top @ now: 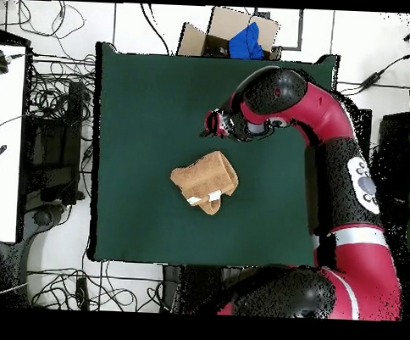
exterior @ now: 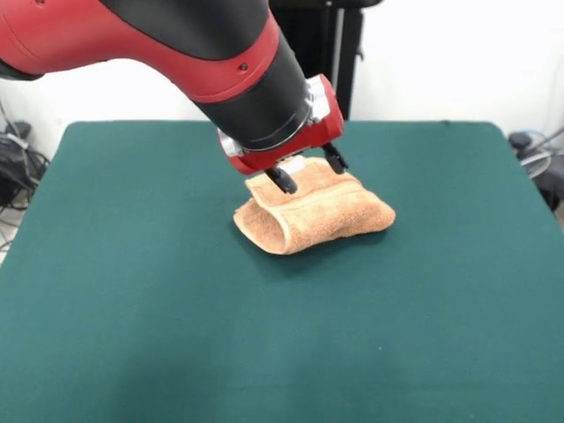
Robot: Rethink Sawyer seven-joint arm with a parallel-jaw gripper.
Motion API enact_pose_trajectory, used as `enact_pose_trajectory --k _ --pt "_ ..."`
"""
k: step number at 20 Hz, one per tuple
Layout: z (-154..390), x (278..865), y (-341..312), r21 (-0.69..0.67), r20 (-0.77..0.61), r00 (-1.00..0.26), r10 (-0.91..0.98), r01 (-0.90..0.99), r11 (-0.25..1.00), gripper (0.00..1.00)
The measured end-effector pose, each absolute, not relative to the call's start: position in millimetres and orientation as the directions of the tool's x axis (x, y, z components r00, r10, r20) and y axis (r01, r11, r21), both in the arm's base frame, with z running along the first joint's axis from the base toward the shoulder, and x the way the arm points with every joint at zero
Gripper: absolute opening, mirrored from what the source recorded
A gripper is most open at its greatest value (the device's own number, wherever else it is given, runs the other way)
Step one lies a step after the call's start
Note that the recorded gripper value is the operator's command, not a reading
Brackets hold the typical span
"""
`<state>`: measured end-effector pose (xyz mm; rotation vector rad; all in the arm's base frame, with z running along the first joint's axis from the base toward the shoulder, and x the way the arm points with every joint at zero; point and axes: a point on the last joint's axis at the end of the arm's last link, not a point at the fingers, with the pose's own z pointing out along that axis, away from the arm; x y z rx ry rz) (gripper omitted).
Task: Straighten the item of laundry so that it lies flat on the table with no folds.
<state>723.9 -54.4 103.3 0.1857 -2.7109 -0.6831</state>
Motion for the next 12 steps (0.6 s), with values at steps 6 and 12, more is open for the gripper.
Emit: enact_pose_trajectory --k 6,12 --pt "89 711 -53 0.445 0.304 -0.925 -0.227 -0.073 0.892 1.0" --pt "75 698 -54 0.404 0.315 -0.916 -0.25 -0.109 0.908 1.0"
